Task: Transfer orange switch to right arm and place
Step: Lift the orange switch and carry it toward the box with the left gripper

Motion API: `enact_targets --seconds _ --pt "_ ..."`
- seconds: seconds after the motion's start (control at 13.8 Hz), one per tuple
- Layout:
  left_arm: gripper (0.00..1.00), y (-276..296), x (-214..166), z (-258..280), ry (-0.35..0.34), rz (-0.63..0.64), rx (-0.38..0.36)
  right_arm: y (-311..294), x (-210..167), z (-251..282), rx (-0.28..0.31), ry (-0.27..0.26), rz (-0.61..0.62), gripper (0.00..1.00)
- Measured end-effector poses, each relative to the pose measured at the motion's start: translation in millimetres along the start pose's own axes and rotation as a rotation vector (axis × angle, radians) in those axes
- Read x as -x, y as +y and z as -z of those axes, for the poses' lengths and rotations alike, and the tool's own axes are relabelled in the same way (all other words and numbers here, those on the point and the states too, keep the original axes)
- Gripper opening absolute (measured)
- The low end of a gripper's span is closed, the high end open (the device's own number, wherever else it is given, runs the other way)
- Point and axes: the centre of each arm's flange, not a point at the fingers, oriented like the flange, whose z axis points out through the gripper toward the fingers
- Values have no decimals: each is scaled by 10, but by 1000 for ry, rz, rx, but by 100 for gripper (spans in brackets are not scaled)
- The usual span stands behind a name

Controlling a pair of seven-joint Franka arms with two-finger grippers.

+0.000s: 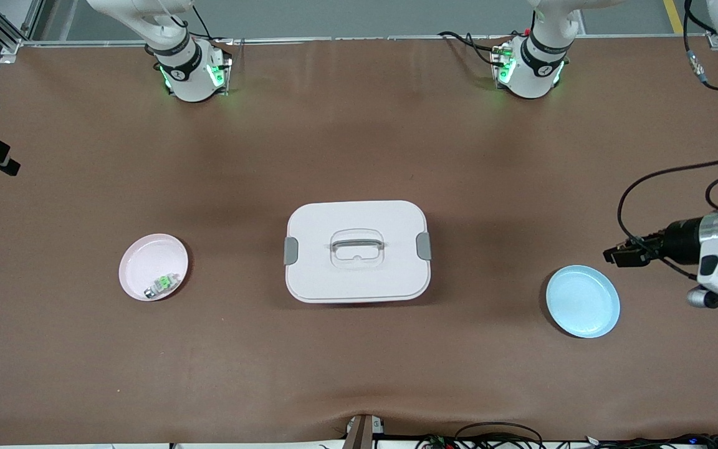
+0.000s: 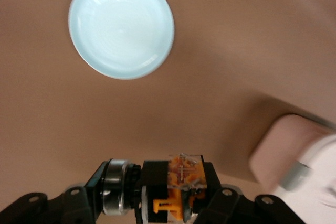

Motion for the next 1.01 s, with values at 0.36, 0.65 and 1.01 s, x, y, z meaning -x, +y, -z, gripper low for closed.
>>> enact_targets --seconds 0.36,0.65,1.01 --pt "73 1050 1017 314 -67 266 126 124 -16 -27 0 -5 -22 100" --pt "73 1655 1605 138 -184 421 135 93 -29 -48 -11 -7 -2 100" --pt "73 2336 2261 81 -283 662 222 -103 -20 -57 -73 -9 168 100"
